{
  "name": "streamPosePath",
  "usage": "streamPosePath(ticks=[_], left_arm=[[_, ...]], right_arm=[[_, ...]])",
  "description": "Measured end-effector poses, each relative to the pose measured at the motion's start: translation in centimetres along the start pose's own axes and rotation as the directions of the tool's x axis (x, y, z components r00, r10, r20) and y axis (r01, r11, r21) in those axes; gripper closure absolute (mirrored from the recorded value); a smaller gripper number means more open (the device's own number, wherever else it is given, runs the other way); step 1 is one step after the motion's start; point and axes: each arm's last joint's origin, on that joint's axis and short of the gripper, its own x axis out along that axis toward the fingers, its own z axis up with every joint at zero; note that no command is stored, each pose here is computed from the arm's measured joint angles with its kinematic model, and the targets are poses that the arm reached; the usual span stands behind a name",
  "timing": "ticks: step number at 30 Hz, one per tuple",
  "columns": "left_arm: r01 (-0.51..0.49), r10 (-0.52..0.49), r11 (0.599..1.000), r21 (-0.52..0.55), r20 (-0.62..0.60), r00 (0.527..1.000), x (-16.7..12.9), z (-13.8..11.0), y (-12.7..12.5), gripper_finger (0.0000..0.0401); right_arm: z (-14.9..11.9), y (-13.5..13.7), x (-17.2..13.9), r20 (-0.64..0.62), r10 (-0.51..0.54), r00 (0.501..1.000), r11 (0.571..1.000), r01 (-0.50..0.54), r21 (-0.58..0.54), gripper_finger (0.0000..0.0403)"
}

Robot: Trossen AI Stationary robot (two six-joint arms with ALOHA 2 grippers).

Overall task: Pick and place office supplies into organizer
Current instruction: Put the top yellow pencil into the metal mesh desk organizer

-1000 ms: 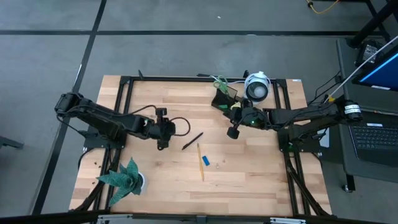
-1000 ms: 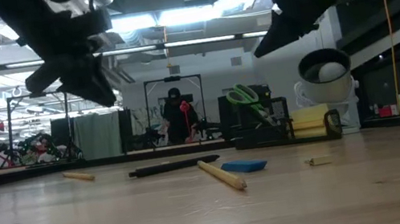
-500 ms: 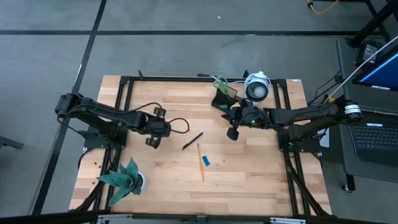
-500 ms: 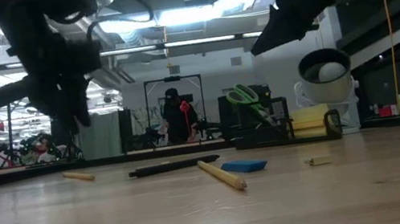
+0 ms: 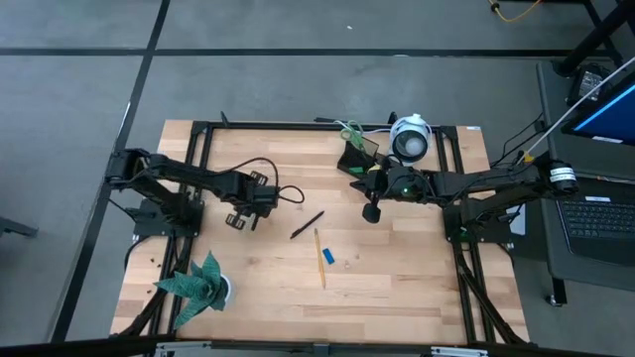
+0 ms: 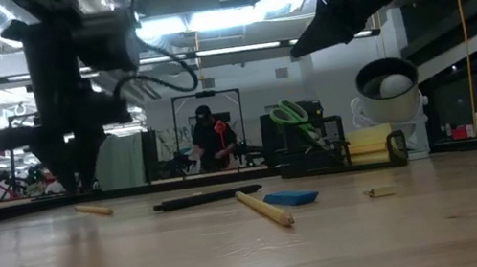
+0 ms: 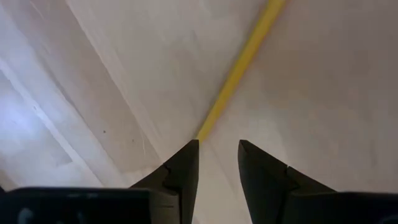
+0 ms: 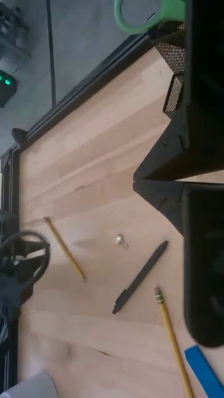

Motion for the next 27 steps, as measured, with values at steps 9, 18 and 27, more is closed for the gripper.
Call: streamPosePath(ticks=[9, 18, 27], left_arm=[[0.057, -0.055, 0.998, 0.011, -0.099, 0.994, 1.7, -1.3, 1.7, 0.0299], [0.124, -0.124, 0.992, -0.006, -0.051, 0.991, 2.3, -2.5, 3.5, 0.0299], [0.136, -0.135, 0.990, 0.027, -0.035, 0.990, 4.3, -4.0, 3.3, 0.0299]], right_arm=[[0.0, 0.0, 0.0, -0.001, -0.001, 1.000, 1.000, 0.001, -0.017, 0.0392], [0.0, 0.0, 0.0, -0.004, 0.004, 1.000, 0.999, -0.004, -0.031, 0.0391], [-0.1, 0.0, 0.0, -0.007, 0.004, 1.000, 0.999, -0.005, -0.032, 0.0391]])
